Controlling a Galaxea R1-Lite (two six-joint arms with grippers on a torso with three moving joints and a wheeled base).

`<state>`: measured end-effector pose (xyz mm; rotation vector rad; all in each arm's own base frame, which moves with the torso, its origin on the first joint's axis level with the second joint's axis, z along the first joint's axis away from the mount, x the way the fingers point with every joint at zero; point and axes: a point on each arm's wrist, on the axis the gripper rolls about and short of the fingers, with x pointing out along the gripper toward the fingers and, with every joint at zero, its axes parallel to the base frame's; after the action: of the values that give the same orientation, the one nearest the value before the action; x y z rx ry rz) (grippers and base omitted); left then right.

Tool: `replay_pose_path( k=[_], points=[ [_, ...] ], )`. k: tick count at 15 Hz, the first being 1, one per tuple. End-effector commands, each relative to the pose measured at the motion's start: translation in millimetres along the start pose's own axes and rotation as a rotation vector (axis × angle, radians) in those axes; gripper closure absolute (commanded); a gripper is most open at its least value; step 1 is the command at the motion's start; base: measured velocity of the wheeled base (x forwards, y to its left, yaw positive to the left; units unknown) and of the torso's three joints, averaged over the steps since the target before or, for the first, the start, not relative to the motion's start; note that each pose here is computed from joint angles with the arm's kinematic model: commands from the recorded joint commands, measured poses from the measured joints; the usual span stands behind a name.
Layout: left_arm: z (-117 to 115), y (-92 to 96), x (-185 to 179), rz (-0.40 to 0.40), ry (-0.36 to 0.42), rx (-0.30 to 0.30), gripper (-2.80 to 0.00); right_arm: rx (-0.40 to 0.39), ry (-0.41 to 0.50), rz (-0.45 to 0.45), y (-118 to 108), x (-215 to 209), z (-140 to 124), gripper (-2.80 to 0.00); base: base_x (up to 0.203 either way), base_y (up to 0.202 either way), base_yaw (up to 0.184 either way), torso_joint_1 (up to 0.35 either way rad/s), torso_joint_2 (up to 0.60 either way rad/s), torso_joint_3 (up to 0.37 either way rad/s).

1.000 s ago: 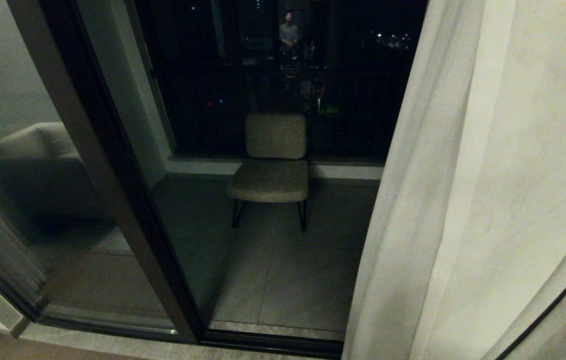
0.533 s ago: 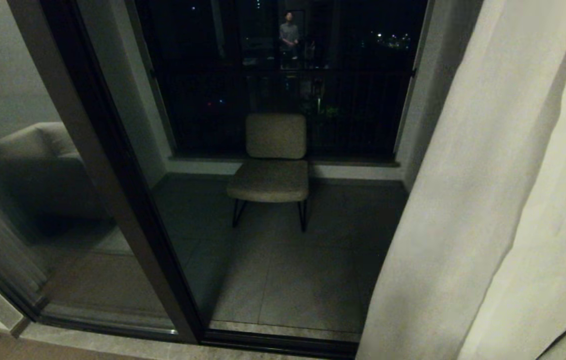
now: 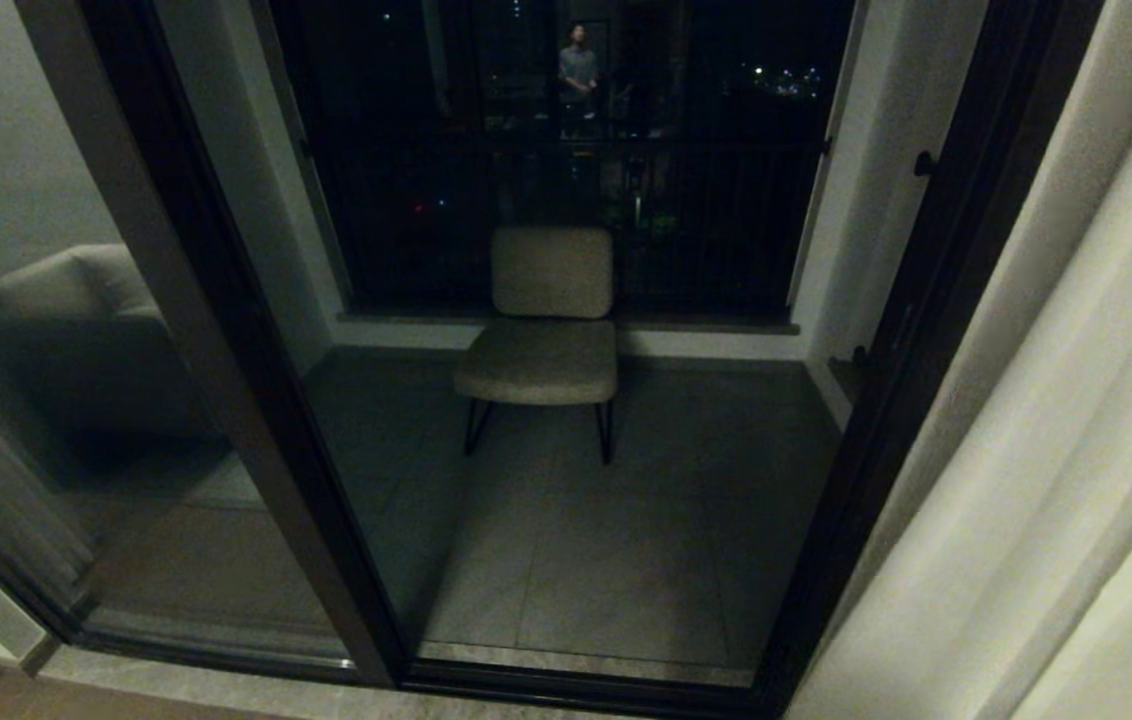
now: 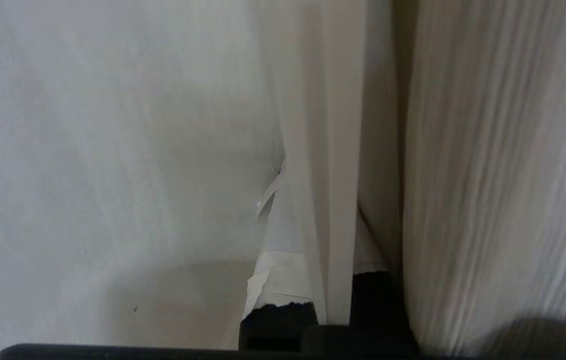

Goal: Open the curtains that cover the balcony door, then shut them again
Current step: Pull the inner curtains open on both sides

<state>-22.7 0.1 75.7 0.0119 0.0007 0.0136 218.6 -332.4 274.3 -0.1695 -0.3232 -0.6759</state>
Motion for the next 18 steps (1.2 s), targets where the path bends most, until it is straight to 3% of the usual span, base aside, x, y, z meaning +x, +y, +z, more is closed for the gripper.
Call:
replay_pose_path(
  k=[1, 4, 11, 18],
  points=[
    [0.0, 0.0, 0.0, 0.0, -0.001, 0.0, 0.0, -0.003, 0.028, -0.015, -8.5, 3.0, -16.2, 0.0, 0.0, 0.0, 0.0, 0.0, 0.0, 0.0],
    [0.0, 0.0, 0.0, 0.0, -0.001, 0.0, 0.0, -0.022, 0.033, -0.042, -21.1, 2.5, -23.5, 0.0, 0.0, 0.0, 0.0, 0.0, 0.0, 0.0],
    [0.0, 0.0, 0.0, 0.0, -0.001, 0.0, 0.0, -0.065, -0.005, -0.018, -16.1, -2.3, -15.2, 0.0, 0.0, 0.0, 0.0, 0.0, 0.0, 0.0],
    [0.0, 0.0, 0.0, 0.001, -0.001, 0.0, 0.0, -0.08, -0.083, 0.232, 23.6, -14.8, 19.7, 0.0, 0.0, 0.0, 0.0, 0.0, 0.0, 0.0]
  ],
)
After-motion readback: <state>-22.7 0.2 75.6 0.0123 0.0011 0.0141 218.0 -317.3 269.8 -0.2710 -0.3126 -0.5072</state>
